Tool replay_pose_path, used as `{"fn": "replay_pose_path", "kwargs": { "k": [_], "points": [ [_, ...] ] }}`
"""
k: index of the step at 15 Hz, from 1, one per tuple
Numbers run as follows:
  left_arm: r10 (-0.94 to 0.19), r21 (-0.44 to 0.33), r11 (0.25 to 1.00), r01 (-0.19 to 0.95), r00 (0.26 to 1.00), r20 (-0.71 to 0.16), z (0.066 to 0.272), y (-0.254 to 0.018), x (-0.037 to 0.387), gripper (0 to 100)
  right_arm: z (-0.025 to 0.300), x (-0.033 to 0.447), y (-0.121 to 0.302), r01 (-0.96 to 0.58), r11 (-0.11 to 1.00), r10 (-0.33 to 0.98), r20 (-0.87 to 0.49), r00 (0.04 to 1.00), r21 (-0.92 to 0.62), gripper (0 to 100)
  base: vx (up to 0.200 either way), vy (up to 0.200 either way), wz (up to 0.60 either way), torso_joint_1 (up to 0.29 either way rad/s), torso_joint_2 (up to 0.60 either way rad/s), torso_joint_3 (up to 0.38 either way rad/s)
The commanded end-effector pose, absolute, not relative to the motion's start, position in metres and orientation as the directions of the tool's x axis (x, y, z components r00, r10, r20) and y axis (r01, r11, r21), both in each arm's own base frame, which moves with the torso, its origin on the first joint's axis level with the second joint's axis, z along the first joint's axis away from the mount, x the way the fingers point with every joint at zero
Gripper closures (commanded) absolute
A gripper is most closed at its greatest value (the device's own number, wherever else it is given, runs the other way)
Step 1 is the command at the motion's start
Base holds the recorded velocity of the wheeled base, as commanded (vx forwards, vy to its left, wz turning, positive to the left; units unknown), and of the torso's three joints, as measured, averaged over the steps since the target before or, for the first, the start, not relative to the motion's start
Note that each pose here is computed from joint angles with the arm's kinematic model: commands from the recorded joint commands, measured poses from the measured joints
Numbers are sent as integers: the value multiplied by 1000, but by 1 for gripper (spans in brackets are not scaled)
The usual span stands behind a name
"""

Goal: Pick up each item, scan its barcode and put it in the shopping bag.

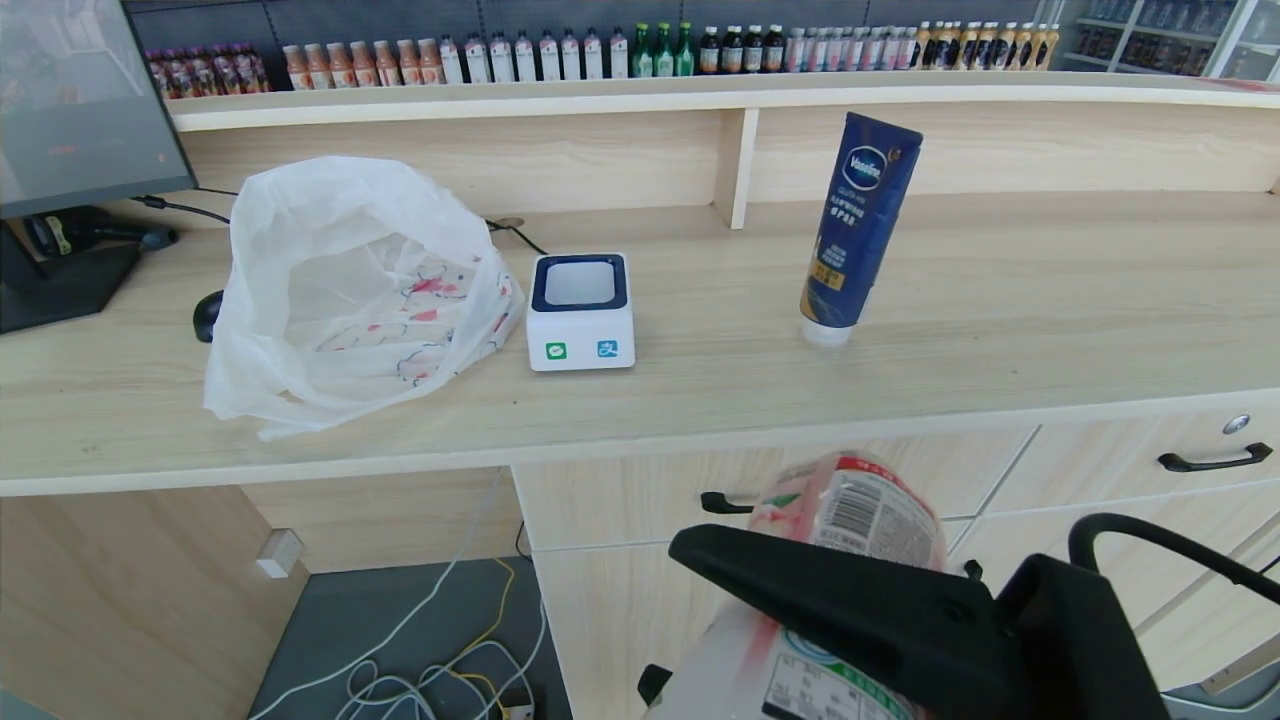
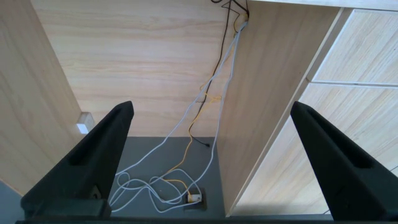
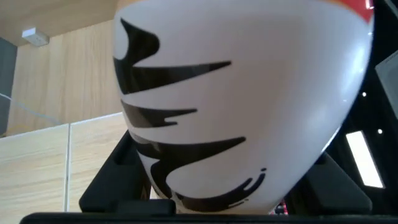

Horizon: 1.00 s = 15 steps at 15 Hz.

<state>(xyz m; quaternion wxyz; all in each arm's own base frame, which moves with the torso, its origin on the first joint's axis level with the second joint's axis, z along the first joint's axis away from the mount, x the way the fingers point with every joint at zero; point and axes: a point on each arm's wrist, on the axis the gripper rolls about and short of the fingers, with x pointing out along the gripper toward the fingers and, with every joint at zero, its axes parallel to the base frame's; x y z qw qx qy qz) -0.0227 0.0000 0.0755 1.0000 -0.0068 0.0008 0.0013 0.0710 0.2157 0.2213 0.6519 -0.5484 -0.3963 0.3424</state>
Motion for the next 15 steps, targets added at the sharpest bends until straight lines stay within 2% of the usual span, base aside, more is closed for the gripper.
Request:
{"fn": "replay_pose_path", "kwargs": {
  "k": [1,4,15],
  "points": [
    [3,-14,1000,-3,1000,-2,76,0,-23,0,223,72,218,24,150,882,145,449,-988,100,0,0,0,0,0,0],
    [3,-14,1000,-3,1000,-2,76,0,-23,0,225,72,219,120,111,882,154,446,-987,100,0,0,0,0,0,0],
    [3,-14,1000,-3,1000,-2,76,0,-23,0,225,72,220,172,117,877,184,445,-978,100,0,0,0,0,0,0]
  ]
}}
